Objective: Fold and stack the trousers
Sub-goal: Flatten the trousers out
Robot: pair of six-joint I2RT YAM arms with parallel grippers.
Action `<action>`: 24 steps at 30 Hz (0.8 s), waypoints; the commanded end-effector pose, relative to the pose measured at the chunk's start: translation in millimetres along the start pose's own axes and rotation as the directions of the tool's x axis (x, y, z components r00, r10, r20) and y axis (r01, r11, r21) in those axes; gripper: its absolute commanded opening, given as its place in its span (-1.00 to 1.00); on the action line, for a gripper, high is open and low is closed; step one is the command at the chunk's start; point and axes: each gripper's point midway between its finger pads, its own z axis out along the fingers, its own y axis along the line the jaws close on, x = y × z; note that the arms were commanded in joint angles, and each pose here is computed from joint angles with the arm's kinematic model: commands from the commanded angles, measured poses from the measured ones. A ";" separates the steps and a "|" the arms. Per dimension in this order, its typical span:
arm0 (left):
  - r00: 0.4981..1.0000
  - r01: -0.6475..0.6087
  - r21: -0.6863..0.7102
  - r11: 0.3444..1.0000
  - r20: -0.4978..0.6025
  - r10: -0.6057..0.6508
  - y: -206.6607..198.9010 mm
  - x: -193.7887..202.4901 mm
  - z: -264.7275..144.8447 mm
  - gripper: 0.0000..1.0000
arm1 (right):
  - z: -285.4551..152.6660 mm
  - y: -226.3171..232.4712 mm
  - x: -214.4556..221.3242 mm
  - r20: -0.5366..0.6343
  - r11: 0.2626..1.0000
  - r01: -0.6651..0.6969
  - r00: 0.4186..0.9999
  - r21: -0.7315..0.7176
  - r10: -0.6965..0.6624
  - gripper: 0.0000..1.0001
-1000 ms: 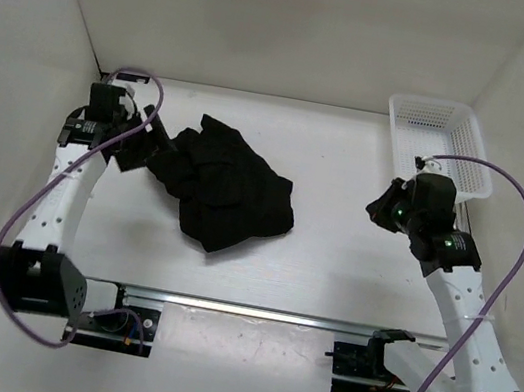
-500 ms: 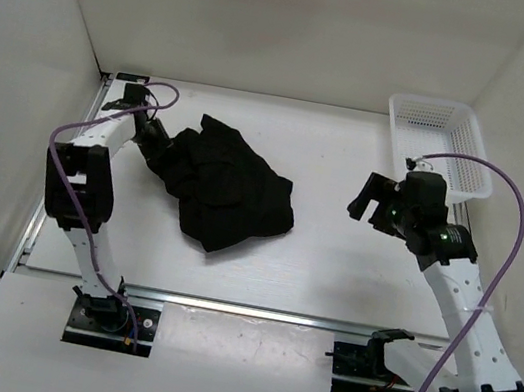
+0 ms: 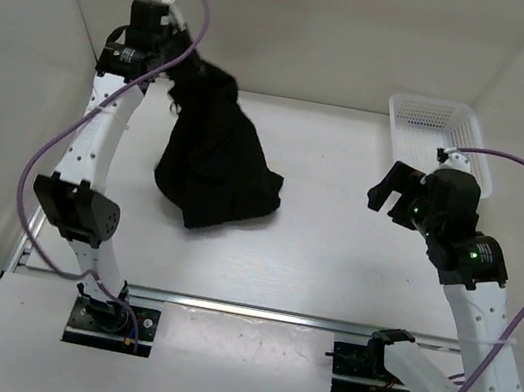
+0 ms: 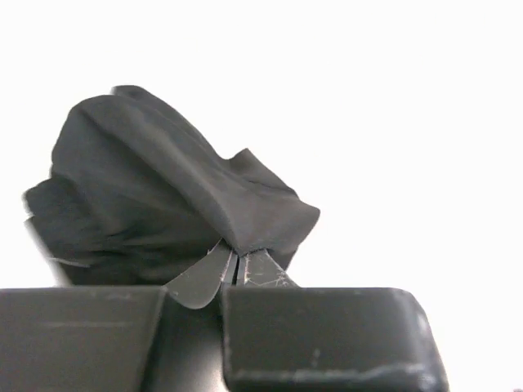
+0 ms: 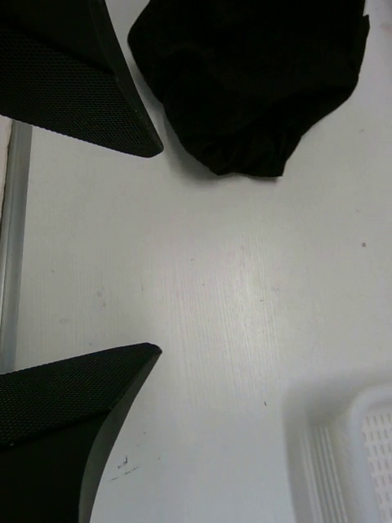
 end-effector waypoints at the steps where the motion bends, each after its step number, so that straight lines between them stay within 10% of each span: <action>1: 0.981 -0.195 0.223 0.955 0.068 0.184 -113.0 14.5 -82.0 -0.79 | -26.0 -6.3 -28.9 0.111 0.999 0.005 0.994 0.047 -0.010 0.99; 6: 0.907 -0.287 0.487 0.825 -0.139 0.397 -227.1 163.9 -87.6 -0.67 | -44.0 -26.5 -40.7 0.209 0.988 -0.055 0.978 0.142 0.024 0.99; 9: 0.858 -0.328 0.526 0.785 -0.182 0.480 -251.4 213.6 -91.2 0.25 | -52.3 -39.7 -34.1 0.243 0.978 -0.103 0.968 0.182 0.056 0.99; 12: 0.899 -0.333 0.448 0.830 -0.115 0.423 -235.2 176.0 -99.4 1.00 | -53.9 -47.0 -22.5 0.235 0.975 -0.101 0.971 0.199 0.053 0.99; 17: 0.945 -0.287 0.257 0.923 -0.080 0.316 -157.1 125.8 -88.8 0.68 | -36.3 -41.9 6.7 0.109 0.984 -0.057 0.993 0.167 0.039 0.99; 21: 0.976 -0.191 0.080 0.978 -0.086 0.198 -86.3 111.9 -80.8 -0.26 | -11.7 -26.0 43.1 -0.063 0.996 -0.033 0.997 0.079 0.038 0.99; 24: 0.989 -0.093 -0.062 0.994 -0.123 0.085 -16.5 117.6 -68.2 -0.20 | 11.7 -21.1 82.5 -0.222 0.997 -0.061 0.973 0.054 0.072 0.99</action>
